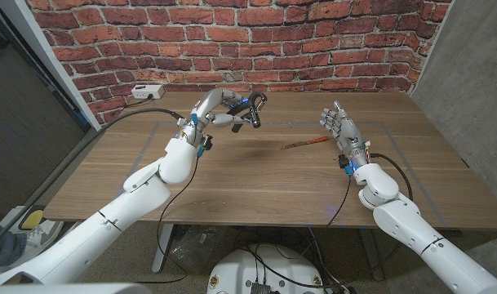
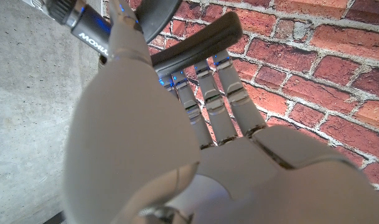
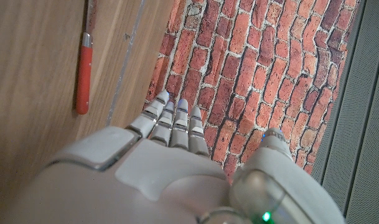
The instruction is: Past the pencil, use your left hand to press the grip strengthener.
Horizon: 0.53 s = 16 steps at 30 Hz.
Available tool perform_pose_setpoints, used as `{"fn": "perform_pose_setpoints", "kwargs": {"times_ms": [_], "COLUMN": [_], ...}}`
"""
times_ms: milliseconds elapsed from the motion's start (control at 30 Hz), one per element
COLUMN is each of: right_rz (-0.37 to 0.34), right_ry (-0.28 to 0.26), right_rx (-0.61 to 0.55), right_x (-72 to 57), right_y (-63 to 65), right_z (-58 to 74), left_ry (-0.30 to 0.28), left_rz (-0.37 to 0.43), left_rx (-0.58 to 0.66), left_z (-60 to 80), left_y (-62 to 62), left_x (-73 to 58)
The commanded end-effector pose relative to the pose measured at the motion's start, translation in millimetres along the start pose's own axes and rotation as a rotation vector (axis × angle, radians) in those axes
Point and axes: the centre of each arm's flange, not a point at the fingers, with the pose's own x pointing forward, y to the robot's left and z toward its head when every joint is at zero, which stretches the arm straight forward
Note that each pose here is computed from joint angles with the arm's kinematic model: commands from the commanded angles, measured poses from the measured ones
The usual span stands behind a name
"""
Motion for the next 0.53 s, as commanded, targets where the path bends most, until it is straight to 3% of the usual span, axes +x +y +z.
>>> {"fn": "perform_pose_setpoints", "kwargs": {"times_ms": [33,533], "right_rz": [0.02,0.016], "right_ry": [0.001,0.005], "right_rx": [-0.009,-0.012], "right_x": [4.5,0.8], "right_y": [-0.2,-0.6], "right_z": [3.8,3.4], "left_ry": [-0.002,-0.009], "left_rz": [0.013,0.024], "left_rx": [-0.033,-0.043], "left_z": [-0.4,1.1], "left_y": [0.2,2.8], "left_x": [-0.1,0.3]}}
